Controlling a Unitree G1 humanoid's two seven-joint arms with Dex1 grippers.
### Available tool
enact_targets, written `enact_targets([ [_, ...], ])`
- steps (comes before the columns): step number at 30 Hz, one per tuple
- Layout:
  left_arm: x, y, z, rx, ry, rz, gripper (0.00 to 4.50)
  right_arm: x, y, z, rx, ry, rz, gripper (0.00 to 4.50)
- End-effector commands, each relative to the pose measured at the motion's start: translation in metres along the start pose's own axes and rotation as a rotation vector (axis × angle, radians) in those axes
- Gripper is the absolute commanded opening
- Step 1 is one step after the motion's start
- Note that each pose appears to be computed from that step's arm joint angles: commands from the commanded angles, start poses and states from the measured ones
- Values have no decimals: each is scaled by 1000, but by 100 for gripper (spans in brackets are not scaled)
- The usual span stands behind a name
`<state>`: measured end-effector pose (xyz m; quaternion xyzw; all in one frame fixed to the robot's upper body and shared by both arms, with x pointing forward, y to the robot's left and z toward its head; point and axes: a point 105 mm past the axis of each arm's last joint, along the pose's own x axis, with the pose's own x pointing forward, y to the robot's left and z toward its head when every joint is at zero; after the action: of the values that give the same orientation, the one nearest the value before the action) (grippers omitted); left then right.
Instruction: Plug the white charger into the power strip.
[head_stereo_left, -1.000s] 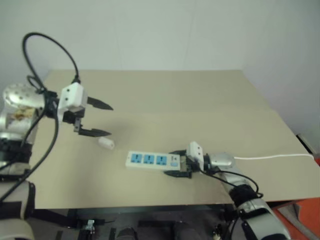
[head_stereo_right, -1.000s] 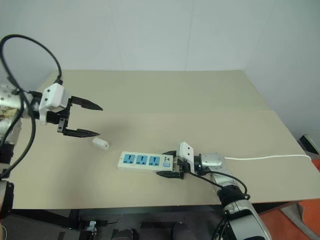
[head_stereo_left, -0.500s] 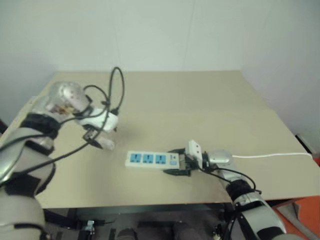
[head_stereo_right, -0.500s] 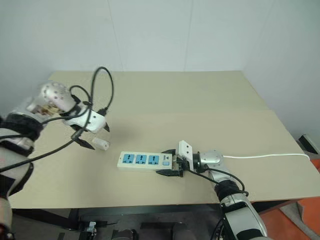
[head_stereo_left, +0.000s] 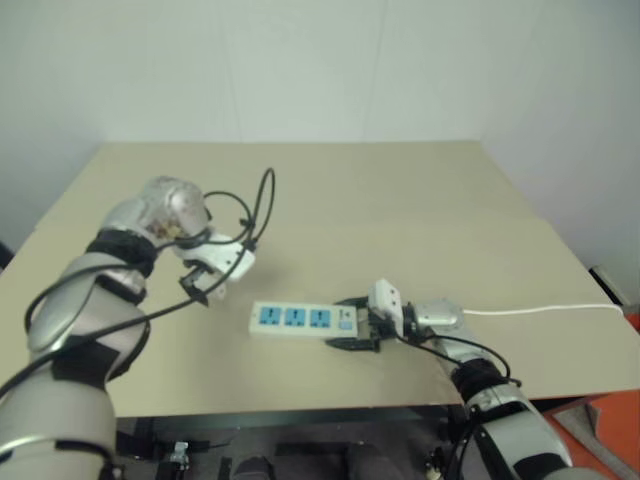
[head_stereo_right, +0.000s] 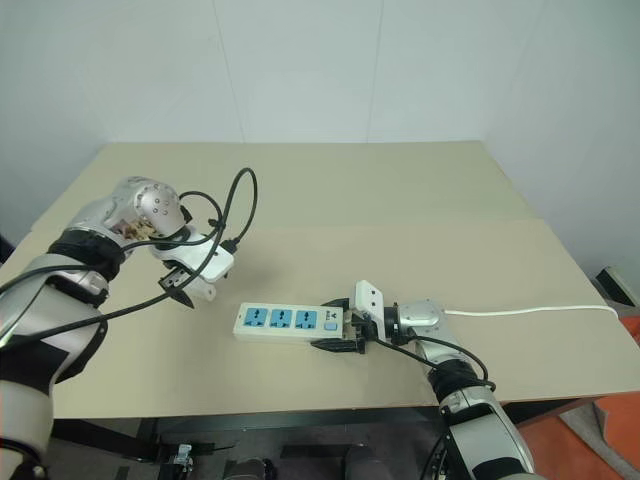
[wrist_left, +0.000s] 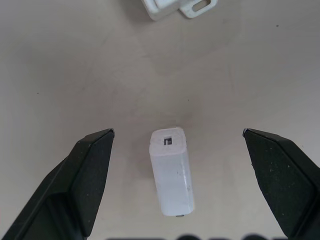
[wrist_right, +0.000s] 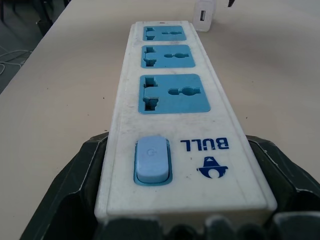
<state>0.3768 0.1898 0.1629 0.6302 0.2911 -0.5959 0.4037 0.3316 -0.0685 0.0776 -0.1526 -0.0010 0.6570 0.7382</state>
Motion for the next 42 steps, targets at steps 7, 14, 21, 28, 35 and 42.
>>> enact_targets([
  [7,15,11,-7,0,94,58,450,2,5,-5,20,13,-18,342],
  [14,23,13,-7,3,115,50,450,-1,7,-5,29,9,-35,342],
  [21,24,6,-15,-4,150,13,450,-2,9,-6,40,9,-45,342],
  [28,29,4,-16,-12,146,10,266,-2,9,-6,44,8,-47,342],
  [35,21,6,-13,-19,97,39,102,-2,9,-6,43,11,-50,342],
  [42,-32,50,32,-203,-476,422,102,-2,12,-7,43,11,-40,342],
])
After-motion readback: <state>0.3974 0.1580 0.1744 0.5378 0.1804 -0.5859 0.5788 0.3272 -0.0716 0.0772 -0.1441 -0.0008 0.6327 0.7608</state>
